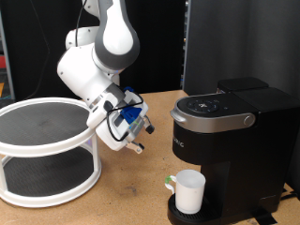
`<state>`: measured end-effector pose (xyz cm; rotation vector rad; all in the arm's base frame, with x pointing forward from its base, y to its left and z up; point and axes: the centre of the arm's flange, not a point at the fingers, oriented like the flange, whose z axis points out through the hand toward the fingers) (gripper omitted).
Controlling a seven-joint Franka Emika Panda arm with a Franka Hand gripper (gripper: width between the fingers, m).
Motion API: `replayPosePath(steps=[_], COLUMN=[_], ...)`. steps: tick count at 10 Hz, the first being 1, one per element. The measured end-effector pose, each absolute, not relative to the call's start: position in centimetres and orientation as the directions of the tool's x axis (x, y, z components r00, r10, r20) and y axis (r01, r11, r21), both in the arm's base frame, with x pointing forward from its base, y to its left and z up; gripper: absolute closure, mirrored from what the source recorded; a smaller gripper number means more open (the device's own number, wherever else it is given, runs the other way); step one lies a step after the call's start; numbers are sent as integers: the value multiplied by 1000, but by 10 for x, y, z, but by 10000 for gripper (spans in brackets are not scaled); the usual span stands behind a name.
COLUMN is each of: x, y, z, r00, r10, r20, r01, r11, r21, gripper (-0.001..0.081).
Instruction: Make a cup of coffee with the keurig machine
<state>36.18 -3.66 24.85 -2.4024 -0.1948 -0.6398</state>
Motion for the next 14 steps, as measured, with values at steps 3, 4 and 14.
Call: replayPosePath(steps=[3, 4, 14], x=[365, 369, 382], y=[-37, -36, -30], z=[263, 276, 392], r00=[851, 838, 823], r10=[-69, -101, -196], r20=[521, 536, 533], r01=[311, 318, 308], r11=[-733, -708, -635], r21=[-605, -631, -708], gripper=[-2, -2, -2])
